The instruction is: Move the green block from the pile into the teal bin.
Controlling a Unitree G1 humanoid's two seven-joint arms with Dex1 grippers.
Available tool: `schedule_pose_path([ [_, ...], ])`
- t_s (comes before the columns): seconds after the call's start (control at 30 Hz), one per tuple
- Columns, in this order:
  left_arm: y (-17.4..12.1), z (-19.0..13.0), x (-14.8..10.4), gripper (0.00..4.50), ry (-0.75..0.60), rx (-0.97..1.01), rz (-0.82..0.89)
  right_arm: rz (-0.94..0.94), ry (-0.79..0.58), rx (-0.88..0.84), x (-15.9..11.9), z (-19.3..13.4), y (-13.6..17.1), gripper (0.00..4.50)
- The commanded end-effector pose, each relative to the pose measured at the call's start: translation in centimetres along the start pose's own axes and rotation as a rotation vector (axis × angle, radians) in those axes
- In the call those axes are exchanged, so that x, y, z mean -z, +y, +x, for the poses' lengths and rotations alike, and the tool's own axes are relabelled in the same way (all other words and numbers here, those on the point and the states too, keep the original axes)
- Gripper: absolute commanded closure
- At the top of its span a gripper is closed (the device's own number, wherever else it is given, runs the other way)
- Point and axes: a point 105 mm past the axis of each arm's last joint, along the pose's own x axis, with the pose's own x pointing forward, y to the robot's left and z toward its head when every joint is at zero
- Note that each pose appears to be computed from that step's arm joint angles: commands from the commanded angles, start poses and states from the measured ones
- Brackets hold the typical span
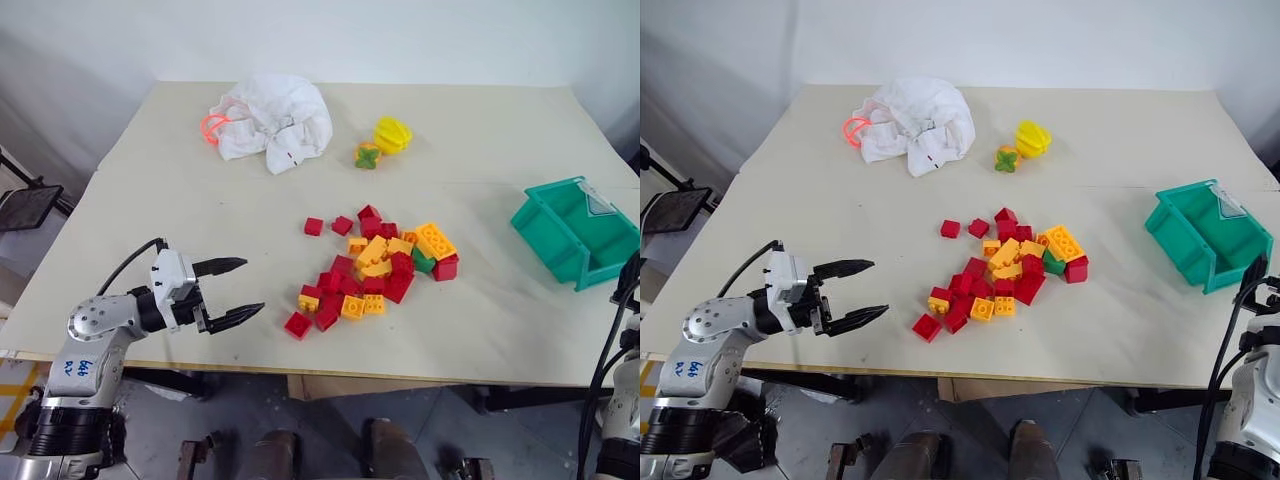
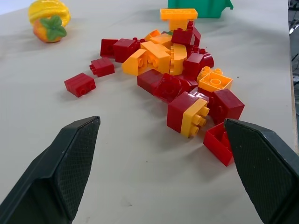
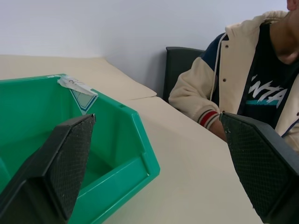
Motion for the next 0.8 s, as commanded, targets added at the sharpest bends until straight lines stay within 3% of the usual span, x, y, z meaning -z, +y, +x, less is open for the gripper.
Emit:
schedule_pose_path([
  [0.03,1.5,-0.4,-0.5,0.00,-0.004,-0.064,0.057,0.015,-0.051,0.007,-1.3,0.2,-0.2,0.03],
  [0.23,1.7,-0.2,-1.0,0.00,-0.055,-0.069,0.023,0.045,-0.085,-0.018,-1.9,0.2,0.1,0.03],
  [0.3,1.9,-0.1,-1.3,0.00,-0.078,-0.079,0.020,0.081,-0.120,-0.138,-2.9,0.1,2.0,0.20],
  [0.43,3.0,0.0,-2.1,0.00,-0.132,-0.132,0.034,0.100,-0.178,-0.456,-5.0,-1.0,6.5,1.28],
  [0.6,5.6,-0.4,-3.5,0.00,-0.157,-0.140,0.069,0.042,-0.212,-0.739,-7.3,-2.2,8.9,2.94],
  [0.77,6.6,-0.5,-3.1,0.00,-0.110,-0.082,0.082,0.010,-0.097,-1.147,-7.5,-5.7,11.8,4.48],
  [0.8,6.7,-0.7,-2.8,0.00,-0.092,-0.071,0.083,-0.013,-0.068,-1.221,-7.3,-6.6,12.2,4.48],
])
